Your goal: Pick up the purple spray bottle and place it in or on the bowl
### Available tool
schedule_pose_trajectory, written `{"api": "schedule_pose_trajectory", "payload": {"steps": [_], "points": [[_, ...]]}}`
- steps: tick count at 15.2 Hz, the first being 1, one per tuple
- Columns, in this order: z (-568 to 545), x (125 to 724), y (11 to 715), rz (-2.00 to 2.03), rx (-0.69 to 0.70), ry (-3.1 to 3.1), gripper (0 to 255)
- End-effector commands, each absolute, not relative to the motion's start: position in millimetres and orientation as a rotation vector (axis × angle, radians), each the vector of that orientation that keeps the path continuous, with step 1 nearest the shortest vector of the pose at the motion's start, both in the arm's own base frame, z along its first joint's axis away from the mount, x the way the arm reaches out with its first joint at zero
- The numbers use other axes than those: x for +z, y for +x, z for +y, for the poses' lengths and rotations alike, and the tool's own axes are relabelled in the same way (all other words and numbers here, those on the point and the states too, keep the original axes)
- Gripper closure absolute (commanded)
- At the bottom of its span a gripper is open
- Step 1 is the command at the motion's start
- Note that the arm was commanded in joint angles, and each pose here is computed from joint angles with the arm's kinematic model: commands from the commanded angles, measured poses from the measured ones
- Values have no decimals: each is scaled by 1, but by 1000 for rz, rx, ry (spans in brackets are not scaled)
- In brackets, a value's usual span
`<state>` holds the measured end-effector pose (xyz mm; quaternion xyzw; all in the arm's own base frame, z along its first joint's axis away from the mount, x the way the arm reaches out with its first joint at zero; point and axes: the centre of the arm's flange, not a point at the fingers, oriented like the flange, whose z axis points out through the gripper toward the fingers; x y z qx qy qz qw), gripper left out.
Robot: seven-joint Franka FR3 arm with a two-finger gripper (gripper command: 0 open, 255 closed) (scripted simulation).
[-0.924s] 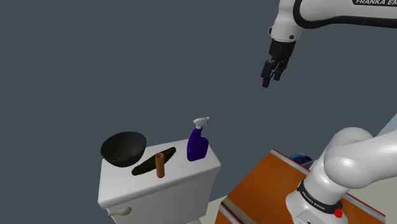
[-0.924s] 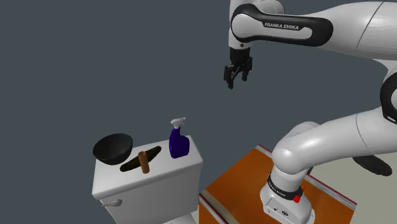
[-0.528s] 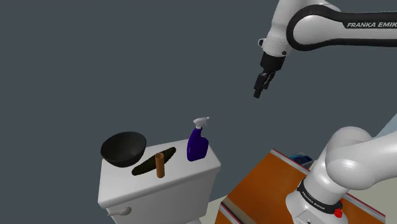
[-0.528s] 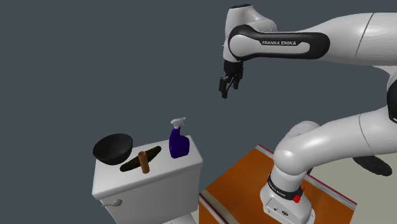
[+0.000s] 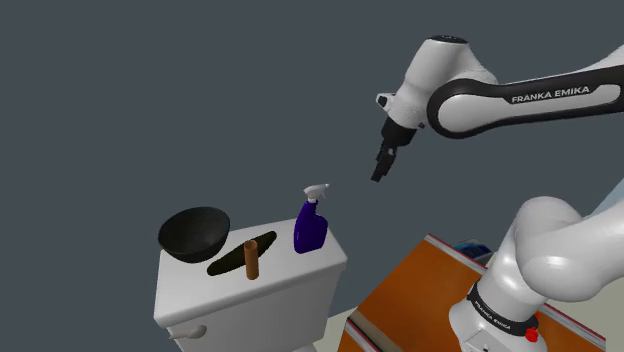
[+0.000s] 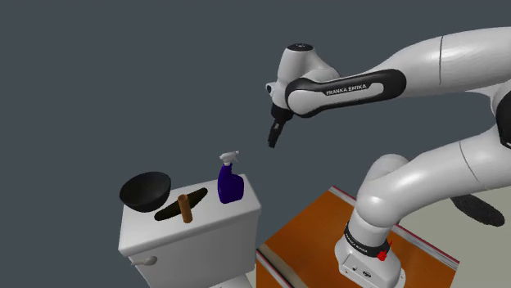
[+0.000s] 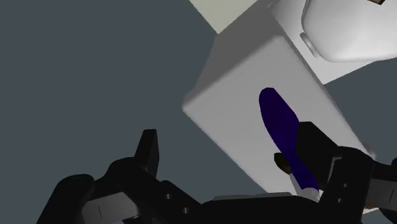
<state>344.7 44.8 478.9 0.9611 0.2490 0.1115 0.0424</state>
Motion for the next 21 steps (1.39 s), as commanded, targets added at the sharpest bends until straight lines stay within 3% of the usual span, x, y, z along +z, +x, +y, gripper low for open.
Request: {"api": "schedule_pose_trajectory", "payload": {"steps": [1, 12, 21], "points": [[55, 457, 346, 893, 407, 2898, 0], [123, 344, 361, 1549, 700, 2571, 0], [132, 306, 378, 1561, 705, 2562, 0]]}}
